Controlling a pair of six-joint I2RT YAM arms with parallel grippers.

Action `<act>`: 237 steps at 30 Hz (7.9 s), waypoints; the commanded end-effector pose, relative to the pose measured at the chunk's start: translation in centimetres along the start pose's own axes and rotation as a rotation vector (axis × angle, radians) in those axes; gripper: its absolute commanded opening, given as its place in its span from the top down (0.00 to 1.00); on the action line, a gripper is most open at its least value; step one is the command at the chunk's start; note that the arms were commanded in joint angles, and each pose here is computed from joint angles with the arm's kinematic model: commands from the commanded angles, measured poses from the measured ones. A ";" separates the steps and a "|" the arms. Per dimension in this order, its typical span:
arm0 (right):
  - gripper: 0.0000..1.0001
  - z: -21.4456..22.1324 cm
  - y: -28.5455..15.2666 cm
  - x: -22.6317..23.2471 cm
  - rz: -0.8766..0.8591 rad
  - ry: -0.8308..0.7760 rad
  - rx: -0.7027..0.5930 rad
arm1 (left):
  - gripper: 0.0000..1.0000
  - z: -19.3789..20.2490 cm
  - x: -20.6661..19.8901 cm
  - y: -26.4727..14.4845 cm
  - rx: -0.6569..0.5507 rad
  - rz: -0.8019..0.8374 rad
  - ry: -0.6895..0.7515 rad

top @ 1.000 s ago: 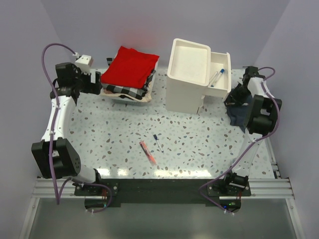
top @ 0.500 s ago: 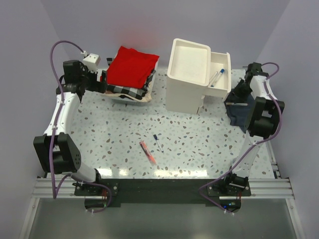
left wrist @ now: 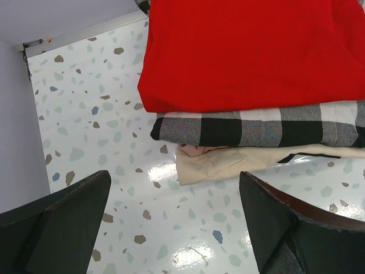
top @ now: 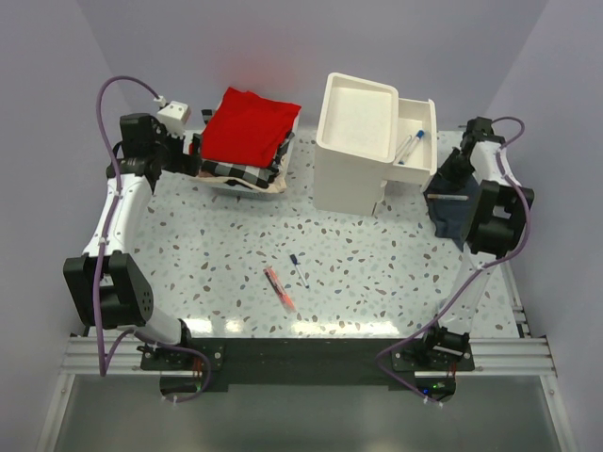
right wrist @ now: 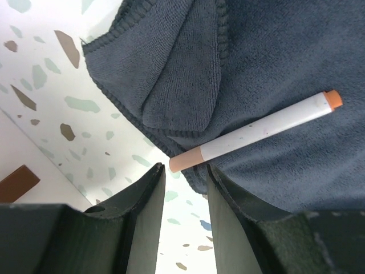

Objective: Sort the stationery into containers
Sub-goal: Pick up the pen from the corner of the board, then place the pen in the drawer, then pick up the pen from the center of the board, then place the pen in the drawer.

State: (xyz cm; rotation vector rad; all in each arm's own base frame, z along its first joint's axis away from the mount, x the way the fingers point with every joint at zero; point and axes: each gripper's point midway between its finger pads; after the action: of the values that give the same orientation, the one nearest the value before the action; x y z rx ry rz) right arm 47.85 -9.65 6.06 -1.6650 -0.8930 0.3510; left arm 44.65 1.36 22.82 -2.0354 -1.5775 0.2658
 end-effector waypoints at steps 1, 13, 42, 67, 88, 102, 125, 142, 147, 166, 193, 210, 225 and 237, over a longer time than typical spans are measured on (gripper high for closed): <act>0.62 1.0 0.5 0.1 -0.003 0.000 0.027 | 0.00 -1.1 0.6 -0.1 -0.025 -0.023 0.043; 0.62 1.4 2.2 0.1 0.014 -0.006 0.039 | 0.00 -1.6 -0.1 1.2 -0.018 -0.013 0.079; 0.75 0.6 1.5 1.0 -0.012 0.023 0.025 | 0.00 -1.3 -1.6 2.2 0.006 0.009 0.118; 1.00 1.7 -10.1 -3.1 0.065 -0.047 -0.131 | 0.00 -5.4 -2.9 -0.2 -0.133 0.044 0.075; 1.00 4.0 -24.0 5.7 -0.274 -0.329 -0.400 | 0.00 -8.6 -4.4 -4.3 -0.272 0.095 0.037; 1.00 2.1 -20.0 11.0 -0.293 -0.395 -0.375 | 0.00 -7.9 -4.4 -6.4 -0.283 0.072 0.029; 0.53 18.8 -28.9 12.7 -0.567 -0.821 -0.302 | 0.00 -6.3 -3.9 -7.5 -0.278 0.059 -0.005; 0.54 40.8 -15.5 15.6 -0.442 -1.246 0.114 | 0.00 -2.2 -2.6 -11.7 -0.274 -0.059 -0.044; 0.48 42.7 -12.9 17.0 -0.372 -1.186 0.174 | 0.00 -1.2 -2.3 -12.8 -0.275 -0.087 -0.059; 0.50 45.4 -5.7 17.0 -0.238 -1.204 0.258 | 0.00 -0.8 -1.6 -12.8 -0.277 -0.109 -0.082; 1.00 31.7 -30.9 20.8 -0.675 -1.235 -0.392 | 0.00 -3.9 -1.0 -11.1 -0.308 -0.039 -0.094; 1.00 4.0 -29.9 17.4 -0.388 -0.603 -0.706 | 0.00 -5.2 0.2 -8.5 -0.291 -0.017 -0.128; 0.54 -0.4 -25.6 18.0 -0.279 -0.535 -0.707 | 0.00 -4.5 -0.1 -9.4 -0.285 -0.032 -0.122; 0.50 27.3 -29.5 17.9 -0.734 -1.141 -0.341 | 0.00 -3.0 -0.4 -9.9 -0.269 -0.049 -0.123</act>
State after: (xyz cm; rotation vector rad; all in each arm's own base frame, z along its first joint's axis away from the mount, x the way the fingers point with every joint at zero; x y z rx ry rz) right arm 39.48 16.27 33.58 -1.6338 -2.1963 0.4591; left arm 37.86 1.30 30.32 -2.2234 -1.7925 0.1958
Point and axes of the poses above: each gripper's point midway between its finger pads, its own y axis out along the fingers, its own x axis along the line the jaws close on, z = x × y, and after that the axes turned 5 degrees about y, right-handed
